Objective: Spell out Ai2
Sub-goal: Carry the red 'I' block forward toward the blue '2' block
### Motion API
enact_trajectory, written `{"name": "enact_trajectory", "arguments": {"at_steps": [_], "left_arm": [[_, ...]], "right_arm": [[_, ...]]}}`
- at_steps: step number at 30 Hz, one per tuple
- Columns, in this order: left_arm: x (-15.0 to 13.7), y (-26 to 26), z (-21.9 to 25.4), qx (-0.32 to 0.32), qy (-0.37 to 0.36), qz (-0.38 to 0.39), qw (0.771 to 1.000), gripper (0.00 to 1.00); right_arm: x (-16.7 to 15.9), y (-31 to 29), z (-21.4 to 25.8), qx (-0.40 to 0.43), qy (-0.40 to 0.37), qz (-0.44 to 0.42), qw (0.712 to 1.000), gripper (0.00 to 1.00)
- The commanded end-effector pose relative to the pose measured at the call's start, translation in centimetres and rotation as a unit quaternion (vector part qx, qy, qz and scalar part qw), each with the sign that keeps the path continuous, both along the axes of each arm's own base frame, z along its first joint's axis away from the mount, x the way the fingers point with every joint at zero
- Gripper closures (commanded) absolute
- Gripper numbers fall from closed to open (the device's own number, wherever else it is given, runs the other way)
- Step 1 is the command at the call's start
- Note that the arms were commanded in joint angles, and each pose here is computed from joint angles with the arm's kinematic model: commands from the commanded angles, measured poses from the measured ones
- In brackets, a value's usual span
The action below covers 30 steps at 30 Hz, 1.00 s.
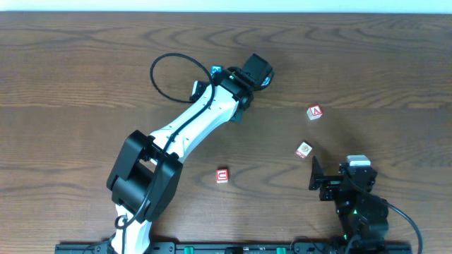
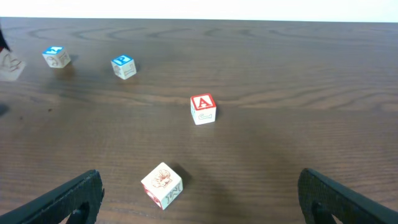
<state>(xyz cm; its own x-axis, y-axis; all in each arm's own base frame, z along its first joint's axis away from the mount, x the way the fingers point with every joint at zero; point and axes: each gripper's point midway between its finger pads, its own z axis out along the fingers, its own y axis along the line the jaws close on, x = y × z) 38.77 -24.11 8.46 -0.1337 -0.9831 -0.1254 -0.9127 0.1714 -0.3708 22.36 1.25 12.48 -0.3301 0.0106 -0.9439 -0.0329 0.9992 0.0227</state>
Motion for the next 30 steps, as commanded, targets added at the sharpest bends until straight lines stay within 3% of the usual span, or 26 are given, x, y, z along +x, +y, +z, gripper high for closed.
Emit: {"name": "enact_trajectory", "arguments": {"at_steps": [1, 11, 30], "left_arm": [[0.1, 0.3, 0.5, -0.020, -0.004, 0.055, 0.998, 0.94], [0.3, 0.1, -3.2, -0.025, 0.037, 0.056, 0.997, 0.94], [1.0, -0.5, -6.0, -0.019, 0.042, 0.042, 0.998, 0.94]], "right_arm": [[0.0, -0.3, 0.0, 0.007, -0.001, -0.009, 1.000, 0.01], [0.0, -0.3, 0.0, 0.007, -0.001, -0.009, 1.000, 0.01], [0.0, -0.3, 0.0, 0.007, -0.001, -0.009, 1.000, 0.01]]}}
